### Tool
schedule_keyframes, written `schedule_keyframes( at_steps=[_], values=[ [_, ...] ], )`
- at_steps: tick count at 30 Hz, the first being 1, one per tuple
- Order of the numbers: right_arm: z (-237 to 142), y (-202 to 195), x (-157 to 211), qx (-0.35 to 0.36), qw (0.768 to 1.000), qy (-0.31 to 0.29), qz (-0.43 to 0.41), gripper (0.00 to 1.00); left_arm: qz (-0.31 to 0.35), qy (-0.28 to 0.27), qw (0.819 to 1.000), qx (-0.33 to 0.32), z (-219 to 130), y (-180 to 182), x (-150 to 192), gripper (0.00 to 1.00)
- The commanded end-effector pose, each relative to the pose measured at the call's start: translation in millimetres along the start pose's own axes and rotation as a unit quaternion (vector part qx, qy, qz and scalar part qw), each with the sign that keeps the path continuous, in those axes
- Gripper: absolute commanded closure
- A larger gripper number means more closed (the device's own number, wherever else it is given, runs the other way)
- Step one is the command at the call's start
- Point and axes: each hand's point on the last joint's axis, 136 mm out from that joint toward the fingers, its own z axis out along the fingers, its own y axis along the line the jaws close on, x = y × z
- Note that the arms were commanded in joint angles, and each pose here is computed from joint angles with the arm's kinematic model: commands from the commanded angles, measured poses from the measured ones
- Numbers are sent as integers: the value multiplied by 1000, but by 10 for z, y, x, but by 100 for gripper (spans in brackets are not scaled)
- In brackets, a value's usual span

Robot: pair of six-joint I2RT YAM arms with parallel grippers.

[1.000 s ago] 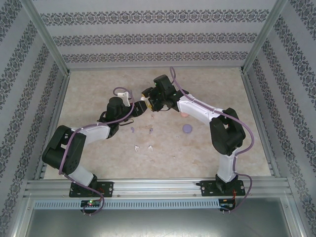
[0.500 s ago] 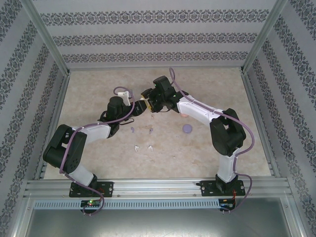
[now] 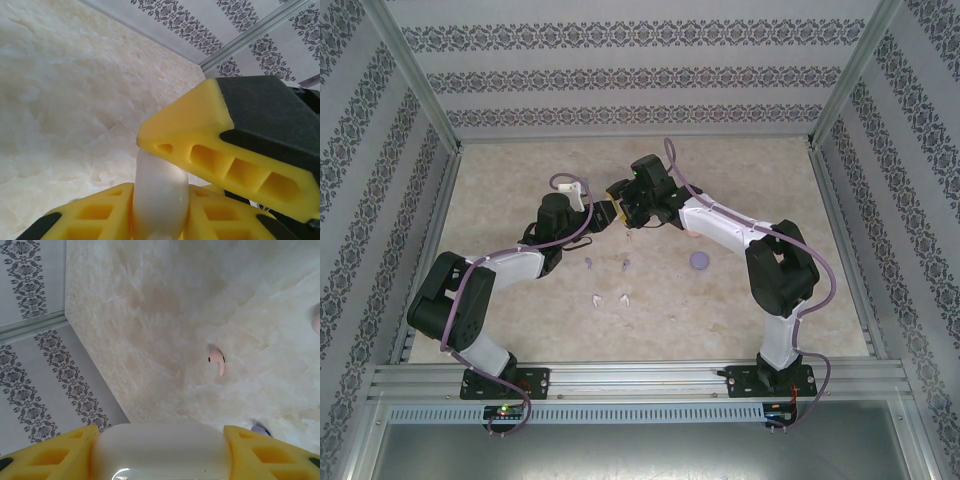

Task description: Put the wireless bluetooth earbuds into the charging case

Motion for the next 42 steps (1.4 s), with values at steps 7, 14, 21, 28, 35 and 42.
schedule_keyframes(
  at_steps=[7, 14, 21, 28, 35, 42],
  values=[
    [-108, 165, 50, -26, 1000, -1, -2, 53, 13, -1, 1000, 19, -4, -132, 46, 68],
    [-111, 149, 10, -26, 1000, -5, 2, 53, 11, 2, 1000, 16, -19, -108, 82, 69],
    [-109, 136, -1, -26, 1000, -5, 4, 52, 12, 0, 1000, 12, -38, -105, 76, 70],
    [-100, 113, 0, -25, 1000, -5, 6, 53, 13, 0, 1000, 10, -36, -98, 77, 83],
    [-139, 243, -13, -51, 999, -5, -8, 43, 11, 3, 1000, 6, -39, -96, 77, 100],
    [-639, 450, -360, -87, 990, -71, -89, 22, 33, 16, 999, 11, -126, -207, 45, 100]
  ],
)
